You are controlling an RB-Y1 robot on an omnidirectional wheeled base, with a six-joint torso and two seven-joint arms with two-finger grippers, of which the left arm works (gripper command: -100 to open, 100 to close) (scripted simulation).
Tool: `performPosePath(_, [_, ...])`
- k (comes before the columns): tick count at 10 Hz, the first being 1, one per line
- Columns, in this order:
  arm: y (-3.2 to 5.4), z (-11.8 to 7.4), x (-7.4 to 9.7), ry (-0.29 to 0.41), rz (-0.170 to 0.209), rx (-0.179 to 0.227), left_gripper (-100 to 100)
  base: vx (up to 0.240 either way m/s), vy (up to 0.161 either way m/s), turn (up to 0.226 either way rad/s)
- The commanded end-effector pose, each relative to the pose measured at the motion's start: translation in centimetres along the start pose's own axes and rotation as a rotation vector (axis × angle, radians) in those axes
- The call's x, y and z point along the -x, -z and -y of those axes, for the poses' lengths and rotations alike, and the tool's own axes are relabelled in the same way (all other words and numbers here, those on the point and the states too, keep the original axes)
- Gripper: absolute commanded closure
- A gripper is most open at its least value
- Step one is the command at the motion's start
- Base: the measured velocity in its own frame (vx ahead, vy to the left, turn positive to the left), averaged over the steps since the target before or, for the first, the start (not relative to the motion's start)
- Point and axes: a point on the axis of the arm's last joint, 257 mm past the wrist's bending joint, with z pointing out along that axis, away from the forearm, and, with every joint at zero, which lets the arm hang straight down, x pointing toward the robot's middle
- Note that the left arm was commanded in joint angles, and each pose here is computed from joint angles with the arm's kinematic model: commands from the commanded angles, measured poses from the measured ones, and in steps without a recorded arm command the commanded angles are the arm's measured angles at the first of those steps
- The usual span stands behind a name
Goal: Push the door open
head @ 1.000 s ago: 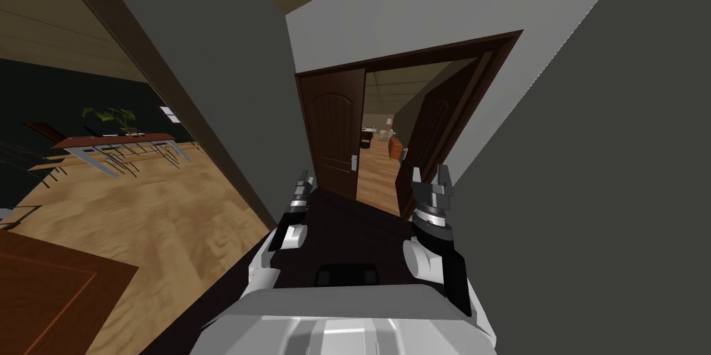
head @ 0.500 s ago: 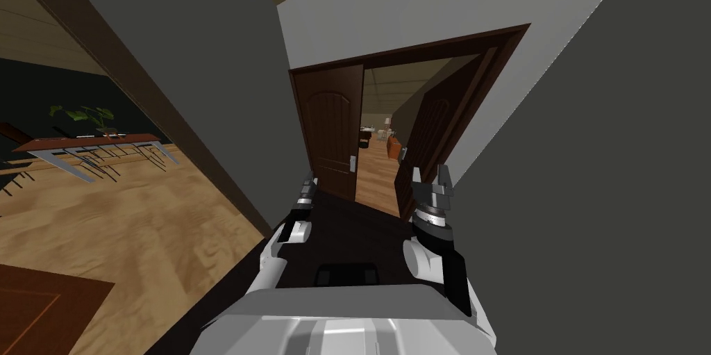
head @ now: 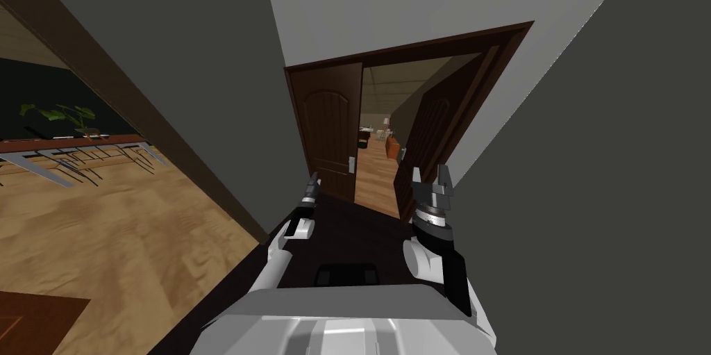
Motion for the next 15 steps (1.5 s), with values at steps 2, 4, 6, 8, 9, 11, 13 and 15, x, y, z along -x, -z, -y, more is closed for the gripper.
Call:
performPosePath(2, [-0.87, -1.9, -1.3, 0.015, -0.022, 0.034, -100, 0.082, 0.018, -0.058])
performPosePath(4, [-1.03, -3.1, -1.8, 0.019, -0.03, 0.058, -100, 0.059, 0.008, -0.03])
performPosePath(6, [-1.69, -4.4, -2.7, 0.029, -0.047, 0.084, -100, 0.087, 0.021, -0.061])
performPosePath(8, [-1.8, -5.5, -3.2, 0.034, -0.055, 0.107, -100, 0.064, 0.004, -0.024])
performPosePath(9, [-2.07, -6.2, -3.7, 0.038, -0.064, 0.121, -100, 0.083, 0.01, -0.06])
performPosePath(11, [-2.24, -7.0, -4.2, 0.042, -0.072, 0.139, -100, 0.055, 0.013, -0.027])
performPosePath(13, [-2.61, -8.4, -5.2, 0.05, -0.088, 0.169, -100, 0.089, 0.015, -0.055])
performPosePath(15, [-2.77, -9.0, -5.6, 0.053, -0.095, 0.184, -100, 0.061, 0.01, -0.026])
